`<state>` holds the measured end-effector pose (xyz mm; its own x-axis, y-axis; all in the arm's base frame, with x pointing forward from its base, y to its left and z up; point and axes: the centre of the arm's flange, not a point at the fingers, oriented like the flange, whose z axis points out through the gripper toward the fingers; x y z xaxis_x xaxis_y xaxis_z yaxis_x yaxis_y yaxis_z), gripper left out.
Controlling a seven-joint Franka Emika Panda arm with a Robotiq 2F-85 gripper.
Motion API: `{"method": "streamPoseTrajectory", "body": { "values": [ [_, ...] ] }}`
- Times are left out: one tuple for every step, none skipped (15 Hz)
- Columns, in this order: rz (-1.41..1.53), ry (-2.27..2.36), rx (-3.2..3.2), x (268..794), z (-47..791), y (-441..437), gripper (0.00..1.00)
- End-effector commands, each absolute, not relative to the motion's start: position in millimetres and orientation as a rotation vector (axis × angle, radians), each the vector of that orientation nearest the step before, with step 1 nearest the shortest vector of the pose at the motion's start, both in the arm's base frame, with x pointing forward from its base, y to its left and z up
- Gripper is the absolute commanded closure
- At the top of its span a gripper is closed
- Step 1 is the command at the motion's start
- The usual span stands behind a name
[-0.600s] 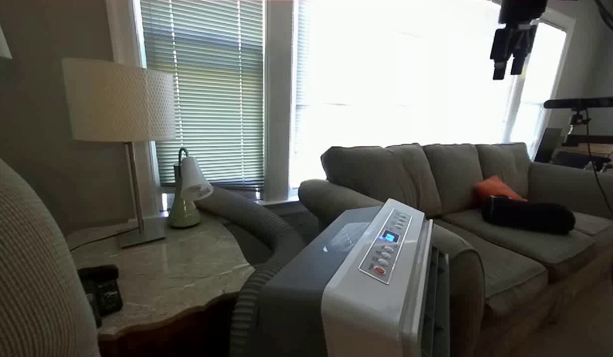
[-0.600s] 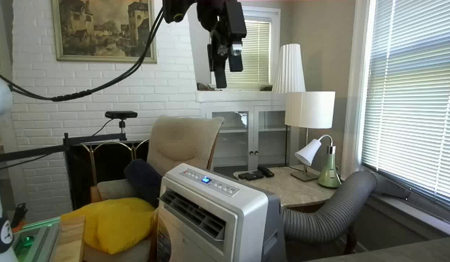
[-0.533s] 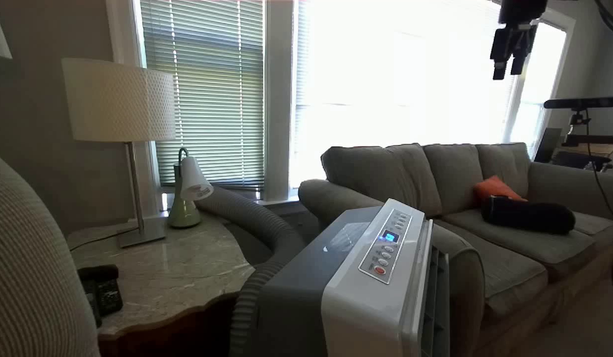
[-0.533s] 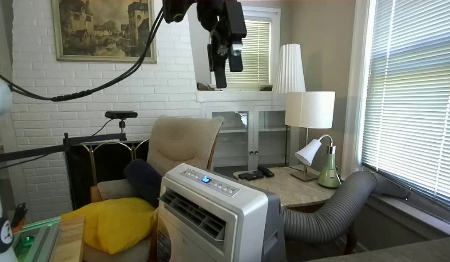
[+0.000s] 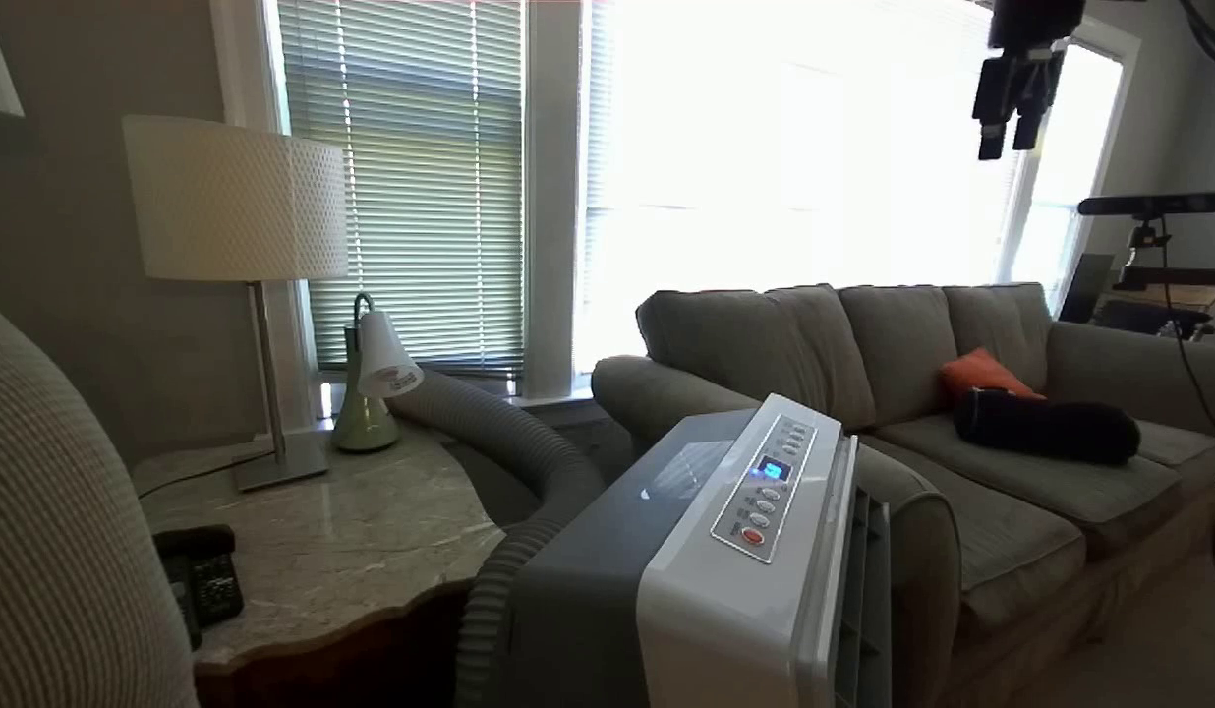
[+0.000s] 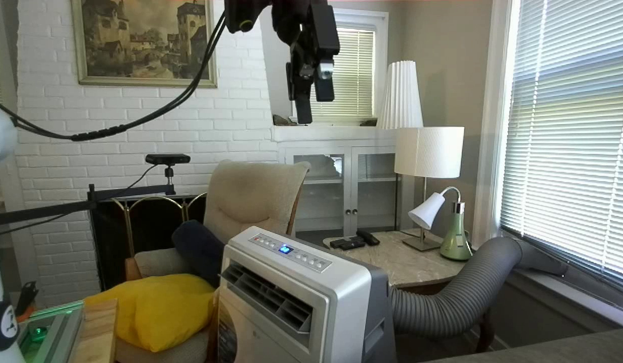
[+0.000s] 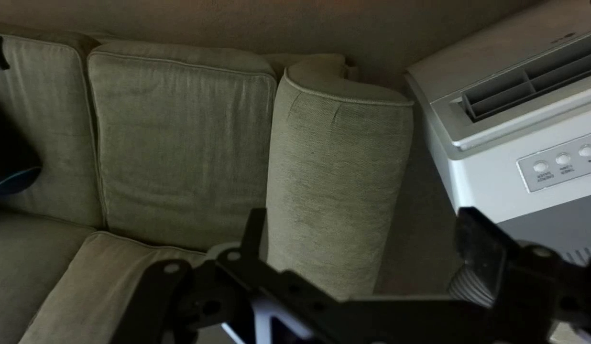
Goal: Press the second button from the right on the air conditioner.
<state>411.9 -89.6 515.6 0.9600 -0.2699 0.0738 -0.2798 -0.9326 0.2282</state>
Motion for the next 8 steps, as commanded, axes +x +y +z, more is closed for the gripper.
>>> {"method": "streamPoseTrajectory", "body": {
  "values": [
    [-0.016,-0.397,2.912,417,502,-63,0.00],
    [-0.026,-0.372,2.925,417,499,-54,0.00],
    [-0.033,-0.336,2.939,417,495,-41,0.00],
    [-0.036,-0.310,2.962,418,493,-31,0.00],
    [-0.027,-0.285,2.981,420,489,-20,0.00],
    [-0.023,-0.259,3.000,422,486,-10,0.00],
    [-0.008,-0.242,3.021,425,482,1,0.00],
    [-0.001,-0.227,3.040,429,478,11,0.00]
  ]
}}
